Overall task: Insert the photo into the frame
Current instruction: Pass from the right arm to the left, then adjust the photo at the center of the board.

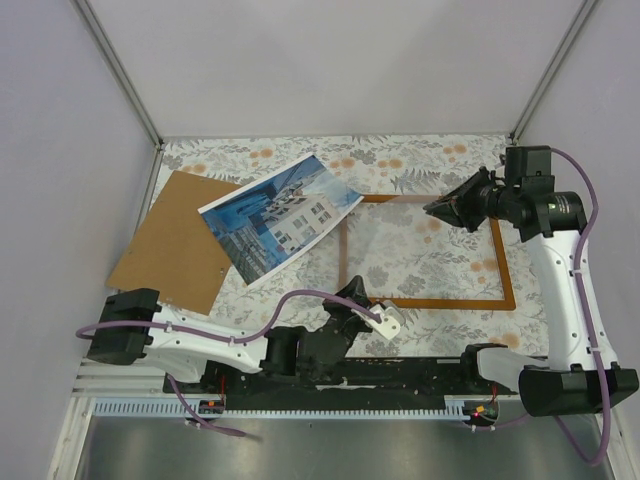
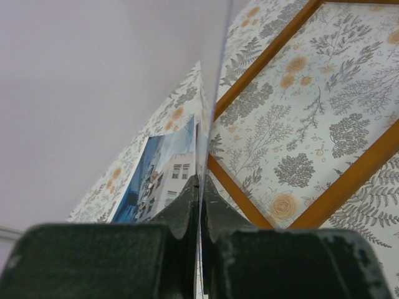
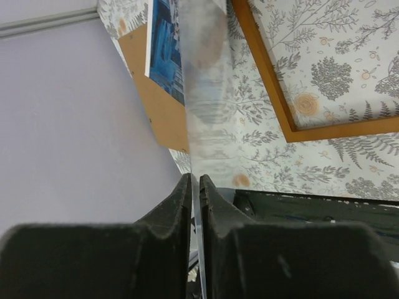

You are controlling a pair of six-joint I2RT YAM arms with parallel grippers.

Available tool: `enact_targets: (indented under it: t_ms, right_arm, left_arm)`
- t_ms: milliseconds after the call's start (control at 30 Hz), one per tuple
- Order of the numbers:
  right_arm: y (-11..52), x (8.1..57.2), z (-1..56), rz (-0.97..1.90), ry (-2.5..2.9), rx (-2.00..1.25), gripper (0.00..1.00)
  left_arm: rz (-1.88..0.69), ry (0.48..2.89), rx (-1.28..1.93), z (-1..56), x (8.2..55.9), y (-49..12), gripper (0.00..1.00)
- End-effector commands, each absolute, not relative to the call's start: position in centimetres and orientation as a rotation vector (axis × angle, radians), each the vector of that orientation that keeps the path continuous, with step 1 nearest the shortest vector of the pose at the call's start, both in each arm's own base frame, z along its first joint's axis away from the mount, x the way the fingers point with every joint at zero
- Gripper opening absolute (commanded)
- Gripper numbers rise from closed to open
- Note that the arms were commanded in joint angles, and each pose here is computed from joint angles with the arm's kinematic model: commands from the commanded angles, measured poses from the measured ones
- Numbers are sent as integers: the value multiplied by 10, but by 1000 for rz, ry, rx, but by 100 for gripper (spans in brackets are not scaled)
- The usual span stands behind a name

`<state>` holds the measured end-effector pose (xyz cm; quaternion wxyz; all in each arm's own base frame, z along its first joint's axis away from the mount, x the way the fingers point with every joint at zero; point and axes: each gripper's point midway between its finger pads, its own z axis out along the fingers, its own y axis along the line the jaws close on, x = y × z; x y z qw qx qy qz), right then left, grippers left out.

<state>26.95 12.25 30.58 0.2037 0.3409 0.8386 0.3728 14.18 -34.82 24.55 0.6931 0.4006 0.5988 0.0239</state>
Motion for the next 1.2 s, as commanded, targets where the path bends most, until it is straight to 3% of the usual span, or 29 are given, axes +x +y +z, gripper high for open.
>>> enact_targets:
  t_ms: [0, 67, 167, 367, 600, 800, 967, 1167]
  right_arm:
    - [122, 271, 339, 1055, 2259, 839, 31]
    - [117, 276, 349, 1018, 2214, 796, 58]
    - [106, 286, 367, 938, 2136, 751, 80]
    - [72, 307, 407, 720, 1974, 717, 93]
    - [53, 317, 395, 592, 1965, 745, 93]
    - [61, 328, 322, 607, 2069, 757, 92]
    - [106, 359, 267, 725, 2149, 613, 84]
    - [164, 418, 224, 804, 2159, 459, 81]
  left_arm:
    - [44, 1311, 754, 292, 145, -346, 2]
    - [41, 1311, 748, 302, 145, -345, 2]
    - [38, 1322, 732, 315, 145, -342, 2]
    - [80, 1343, 666, 352, 157, -326, 2]
    - [207, 1423, 504, 386, 203, -291, 2]
    - [293, 1484, 368, 405, 249, -256, 2]
    - [288, 1544, 298, 413, 274, -239, 2]
    - [326, 1650, 285, 400, 286, -224, 2]
